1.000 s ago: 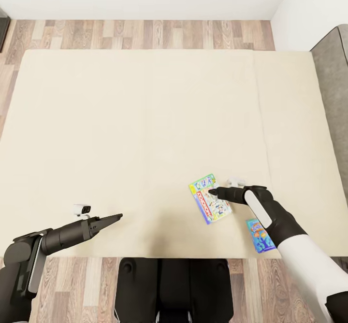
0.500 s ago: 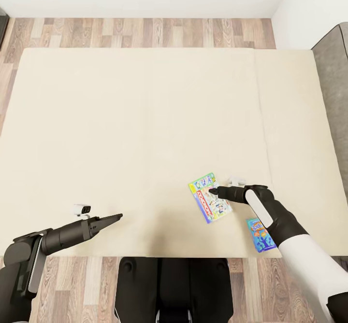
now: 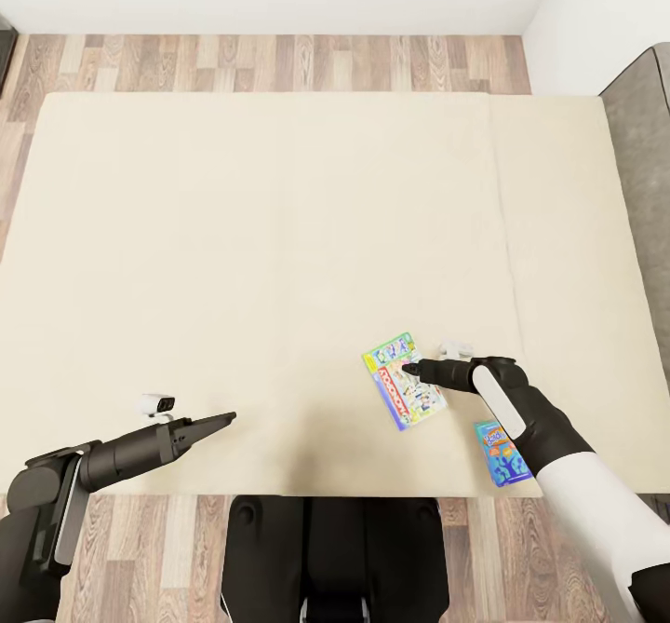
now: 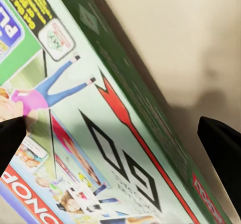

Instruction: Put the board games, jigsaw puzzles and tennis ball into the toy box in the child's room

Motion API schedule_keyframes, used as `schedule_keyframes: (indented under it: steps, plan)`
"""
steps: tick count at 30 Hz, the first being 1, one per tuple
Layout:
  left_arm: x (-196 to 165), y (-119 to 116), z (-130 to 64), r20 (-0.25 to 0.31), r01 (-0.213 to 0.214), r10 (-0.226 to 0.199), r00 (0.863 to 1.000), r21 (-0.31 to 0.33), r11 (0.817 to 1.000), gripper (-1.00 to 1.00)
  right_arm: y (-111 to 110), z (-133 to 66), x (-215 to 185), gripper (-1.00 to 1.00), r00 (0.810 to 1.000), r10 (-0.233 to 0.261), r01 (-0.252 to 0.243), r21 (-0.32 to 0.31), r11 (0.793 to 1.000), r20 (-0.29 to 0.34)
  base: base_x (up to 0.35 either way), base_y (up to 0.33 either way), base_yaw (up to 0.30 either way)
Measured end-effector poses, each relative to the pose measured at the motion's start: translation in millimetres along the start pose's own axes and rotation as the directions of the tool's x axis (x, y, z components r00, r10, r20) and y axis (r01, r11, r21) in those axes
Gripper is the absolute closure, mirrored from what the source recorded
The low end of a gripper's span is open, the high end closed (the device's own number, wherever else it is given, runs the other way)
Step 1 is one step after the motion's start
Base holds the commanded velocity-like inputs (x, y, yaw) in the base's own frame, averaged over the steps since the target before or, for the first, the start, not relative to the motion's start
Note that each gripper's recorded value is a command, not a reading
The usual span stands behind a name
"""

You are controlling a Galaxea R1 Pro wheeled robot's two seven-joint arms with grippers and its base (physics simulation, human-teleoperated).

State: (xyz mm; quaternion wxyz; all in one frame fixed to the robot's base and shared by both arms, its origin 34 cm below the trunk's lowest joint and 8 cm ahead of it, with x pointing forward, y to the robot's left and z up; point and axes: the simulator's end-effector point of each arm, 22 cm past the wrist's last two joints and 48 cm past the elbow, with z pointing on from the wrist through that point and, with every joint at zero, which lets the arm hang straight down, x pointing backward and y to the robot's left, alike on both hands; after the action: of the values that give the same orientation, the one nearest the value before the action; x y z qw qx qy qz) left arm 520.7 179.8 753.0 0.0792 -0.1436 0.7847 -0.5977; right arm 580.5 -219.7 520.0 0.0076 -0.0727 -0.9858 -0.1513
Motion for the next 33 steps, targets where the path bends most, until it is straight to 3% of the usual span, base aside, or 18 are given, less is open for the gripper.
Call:
schedule_keyframes:
  steps: [24,33]
  plan:
    - [-2.0,-4.0,-0.4,0.002,-0.008,0.008,1.0,0.003,1.0,-1.0,0.0,0.0,-0.2,-1.0,1.0,0.011,-0.011,0.001,1.0,0.009,0.0,0.0,0.0]
    - [-4.2,-8.5,-0.8,0.005,-0.018,0.018,1.0,0.006,1.0,-1.0,9.0,0.4,0.4,-1.0,1.0,-0.007,0.007,0.007,1.0,0.007,0.0,0.0,0.0]
